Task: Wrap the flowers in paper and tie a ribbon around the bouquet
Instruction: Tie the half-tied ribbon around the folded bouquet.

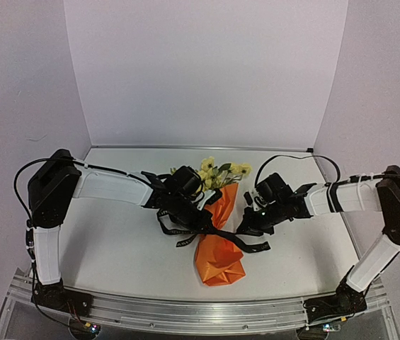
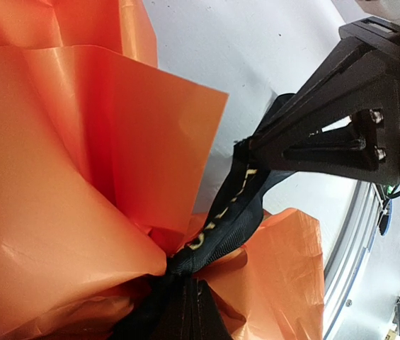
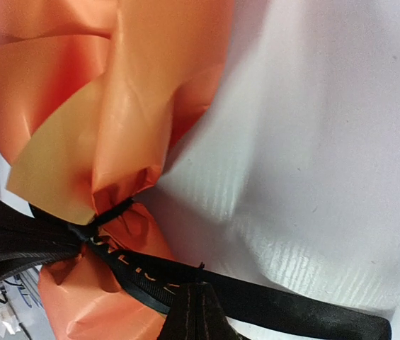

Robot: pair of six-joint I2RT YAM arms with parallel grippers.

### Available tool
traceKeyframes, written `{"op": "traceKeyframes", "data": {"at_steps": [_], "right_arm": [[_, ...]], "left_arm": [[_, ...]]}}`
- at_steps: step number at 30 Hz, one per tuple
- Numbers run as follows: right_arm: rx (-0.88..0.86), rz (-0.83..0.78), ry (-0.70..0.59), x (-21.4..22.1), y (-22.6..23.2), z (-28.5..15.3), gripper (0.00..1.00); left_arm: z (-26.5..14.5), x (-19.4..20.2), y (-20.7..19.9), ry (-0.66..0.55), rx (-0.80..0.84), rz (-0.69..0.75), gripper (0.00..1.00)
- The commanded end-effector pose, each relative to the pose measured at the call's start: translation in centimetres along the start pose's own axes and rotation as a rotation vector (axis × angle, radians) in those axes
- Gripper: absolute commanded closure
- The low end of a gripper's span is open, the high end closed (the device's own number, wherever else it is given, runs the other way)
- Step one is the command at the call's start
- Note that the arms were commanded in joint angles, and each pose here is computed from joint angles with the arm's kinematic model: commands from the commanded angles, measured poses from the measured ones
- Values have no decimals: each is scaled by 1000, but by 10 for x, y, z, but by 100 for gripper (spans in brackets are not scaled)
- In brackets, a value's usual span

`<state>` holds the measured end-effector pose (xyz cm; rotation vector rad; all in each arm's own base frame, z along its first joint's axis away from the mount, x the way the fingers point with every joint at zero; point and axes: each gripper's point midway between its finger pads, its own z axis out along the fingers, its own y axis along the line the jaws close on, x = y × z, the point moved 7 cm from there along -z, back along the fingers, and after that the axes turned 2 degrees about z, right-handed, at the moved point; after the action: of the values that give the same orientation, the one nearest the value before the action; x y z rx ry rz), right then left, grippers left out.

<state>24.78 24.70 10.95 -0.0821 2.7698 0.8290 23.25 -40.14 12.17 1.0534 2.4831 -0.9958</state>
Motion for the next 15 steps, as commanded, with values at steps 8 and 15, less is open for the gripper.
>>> {"op": "traceKeyframes", "data": {"at_steps": [8,15], "right_arm": [[86,19,-98,-17,-28,-23,100],[120,55,-120,-31,-45,-33,100]], "left_arm": [[-6,6,-1,3,-8,12,99],[-8,7,-1,-2,-10,13,99]]}}
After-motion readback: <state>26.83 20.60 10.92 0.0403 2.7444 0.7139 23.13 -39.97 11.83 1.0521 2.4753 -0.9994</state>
